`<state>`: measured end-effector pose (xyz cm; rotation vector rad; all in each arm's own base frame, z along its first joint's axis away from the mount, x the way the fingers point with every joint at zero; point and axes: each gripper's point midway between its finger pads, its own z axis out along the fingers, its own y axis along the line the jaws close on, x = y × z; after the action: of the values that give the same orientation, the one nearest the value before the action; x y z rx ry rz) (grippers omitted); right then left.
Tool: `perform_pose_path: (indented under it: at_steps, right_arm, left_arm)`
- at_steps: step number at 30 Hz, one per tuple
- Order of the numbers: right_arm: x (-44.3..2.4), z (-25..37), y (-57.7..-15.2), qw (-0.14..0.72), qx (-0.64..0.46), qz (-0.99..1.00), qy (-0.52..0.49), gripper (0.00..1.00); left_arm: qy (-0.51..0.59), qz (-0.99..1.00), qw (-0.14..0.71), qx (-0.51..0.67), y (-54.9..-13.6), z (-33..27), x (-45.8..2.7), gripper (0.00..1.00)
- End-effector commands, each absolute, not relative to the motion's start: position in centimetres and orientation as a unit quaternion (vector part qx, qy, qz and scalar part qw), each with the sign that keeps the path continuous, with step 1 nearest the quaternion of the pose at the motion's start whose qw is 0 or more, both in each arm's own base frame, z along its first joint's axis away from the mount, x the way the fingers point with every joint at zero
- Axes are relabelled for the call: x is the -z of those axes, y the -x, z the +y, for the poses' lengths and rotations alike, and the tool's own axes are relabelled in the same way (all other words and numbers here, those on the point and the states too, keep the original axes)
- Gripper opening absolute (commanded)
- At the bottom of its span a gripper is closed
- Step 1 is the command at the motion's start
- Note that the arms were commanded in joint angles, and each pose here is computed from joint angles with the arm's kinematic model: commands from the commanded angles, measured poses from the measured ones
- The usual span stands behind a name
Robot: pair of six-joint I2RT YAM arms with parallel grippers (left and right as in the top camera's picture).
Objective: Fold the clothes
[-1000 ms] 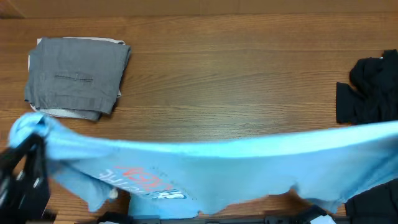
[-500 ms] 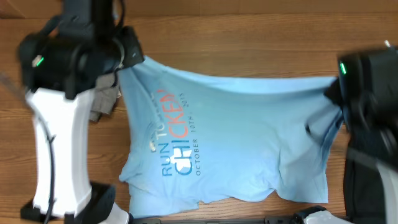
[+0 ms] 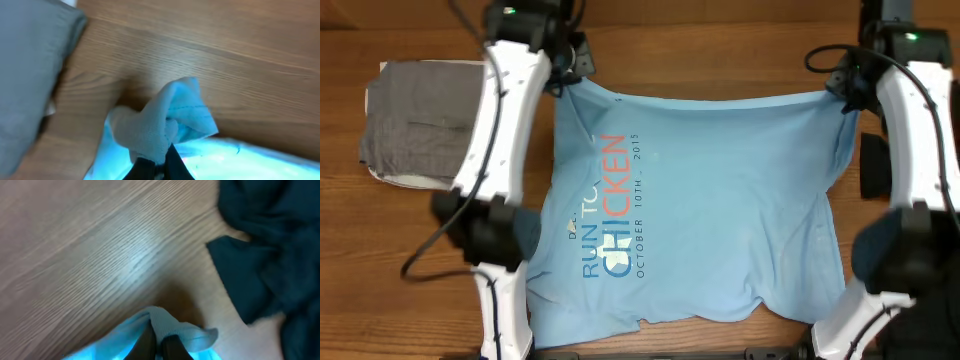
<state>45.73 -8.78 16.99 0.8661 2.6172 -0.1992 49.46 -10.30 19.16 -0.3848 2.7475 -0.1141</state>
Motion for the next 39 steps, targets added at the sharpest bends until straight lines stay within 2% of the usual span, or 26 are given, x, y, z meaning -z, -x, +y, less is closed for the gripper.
perform_pose_path:
  at_steps: [1,6,11,20,32,39]
  right_arm:
    - [-13.9,-8.8,-47.8,0.181,0.061,0.941,-0.28,0.04]
    - [-11.0,-8.1,-51.6,0.209,0.033,0.95,-0.229,0.04]
    - [-9.9,-8.2,-53.9,0.239,0.023,0.944,-0.225,0.04]
    - [-9.7,-8.5,-56.2,0.277,0.02,0.934,-0.222,0.04]
    - [-6.6,-8.6,-57.1,0.269,0.023,0.938,-0.216,0.05]
    - [-7.0,-8.7,-57.9,0.289,0.02,0.933,-0.215,0.05]
  left_arm:
    - [0.127,0.979,0.16,0.029,-51.2,-10.6,-14.6,0.04]
    - [0.13,0.978,0.161,0.013,-53.6,-10.5,-10.0,0.04]
    - [0.137,0.974,0.18,-0.007,-55.5,-9.7,-7.8,0.04]
    - [0.128,0.967,0.22,-0.031,-57.3,-8.2,-8.4,0.04]
    - [0.141,0.952,0.268,-0.039,-59.5,-7.3,-9.1,0.04]
    - [0.14,0.955,0.257,-0.042,-59.9,-7.3,-6.4,0.04]
